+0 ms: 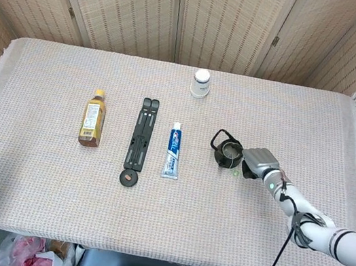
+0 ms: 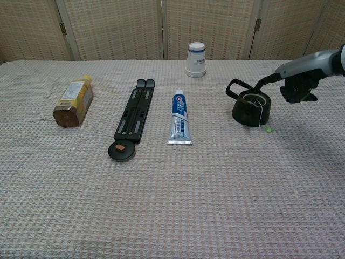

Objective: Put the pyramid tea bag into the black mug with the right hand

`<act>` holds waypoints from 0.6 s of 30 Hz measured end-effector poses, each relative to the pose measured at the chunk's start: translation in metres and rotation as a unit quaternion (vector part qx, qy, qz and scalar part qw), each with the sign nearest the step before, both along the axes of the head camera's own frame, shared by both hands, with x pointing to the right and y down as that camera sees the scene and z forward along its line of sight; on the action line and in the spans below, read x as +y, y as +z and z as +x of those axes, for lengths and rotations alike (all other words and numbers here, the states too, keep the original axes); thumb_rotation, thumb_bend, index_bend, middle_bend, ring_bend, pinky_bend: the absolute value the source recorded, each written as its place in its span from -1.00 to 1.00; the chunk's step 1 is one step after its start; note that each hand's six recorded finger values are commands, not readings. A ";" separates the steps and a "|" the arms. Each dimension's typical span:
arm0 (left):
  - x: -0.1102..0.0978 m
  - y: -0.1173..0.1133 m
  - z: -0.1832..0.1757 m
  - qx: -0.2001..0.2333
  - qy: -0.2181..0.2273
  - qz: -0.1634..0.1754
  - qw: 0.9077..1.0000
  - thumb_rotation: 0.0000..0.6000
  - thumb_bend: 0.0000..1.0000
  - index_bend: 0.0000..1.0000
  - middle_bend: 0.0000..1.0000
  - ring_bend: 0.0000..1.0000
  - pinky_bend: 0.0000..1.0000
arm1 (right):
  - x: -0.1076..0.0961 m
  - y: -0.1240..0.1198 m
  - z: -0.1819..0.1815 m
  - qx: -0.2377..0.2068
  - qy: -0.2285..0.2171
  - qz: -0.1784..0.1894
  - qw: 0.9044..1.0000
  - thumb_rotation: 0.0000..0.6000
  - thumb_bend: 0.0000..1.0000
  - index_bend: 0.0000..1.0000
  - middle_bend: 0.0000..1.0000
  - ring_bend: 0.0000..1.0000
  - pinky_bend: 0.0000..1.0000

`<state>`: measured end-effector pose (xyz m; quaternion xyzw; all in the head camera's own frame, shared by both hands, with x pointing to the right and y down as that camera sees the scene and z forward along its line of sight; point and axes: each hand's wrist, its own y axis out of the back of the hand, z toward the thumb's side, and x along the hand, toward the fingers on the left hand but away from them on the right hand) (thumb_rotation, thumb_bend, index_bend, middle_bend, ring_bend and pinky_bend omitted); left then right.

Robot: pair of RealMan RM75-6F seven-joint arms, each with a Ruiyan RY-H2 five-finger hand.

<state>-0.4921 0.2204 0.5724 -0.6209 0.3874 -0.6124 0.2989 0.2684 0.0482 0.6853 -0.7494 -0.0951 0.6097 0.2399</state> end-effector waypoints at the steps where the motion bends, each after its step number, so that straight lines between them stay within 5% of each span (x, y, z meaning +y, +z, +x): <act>1: 0.001 0.000 0.001 -0.001 0.001 0.001 1.000 1.00 -0.55 -1.00 -1.00 -1.00 -0.50 | 0.000 -0.007 0.003 -0.004 0.003 0.005 1.000 1.00 0.85 -0.97 0.81 0.51 0.41; 6: 0.004 0.000 0.005 -0.005 0.009 0.002 1.000 1.00 -0.55 -1.00 -1.00 -1.00 -0.50 | 0.006 -0.051 0.022 -0.024 0.019 0.048 0.998 1.00 0.59 -1.00 0.60 0.34 0.29; 13: 0.005 -0.005 0.008 -0.006 0.009 0.014 1.000 1.00 -0.55 -1.00 -1.00 -1.00 -0.50 | 0.024 -0.093 0.057 -0.038 0.032 0.138 0.989 1.00 0.24 -1.00 -0.43 -0.46 -0.52; 18: 0.006 -0.009 0.012 0.008 0.017 0.020 1.000 1.00 -0.55 -1.00 -1.00 -1.00 -0.50 | 0.054 -0.115 0.095 -0.026 0.053 0.232 0.971 1.00 -0.19 -1.00 -0.92 -0.95 -0.99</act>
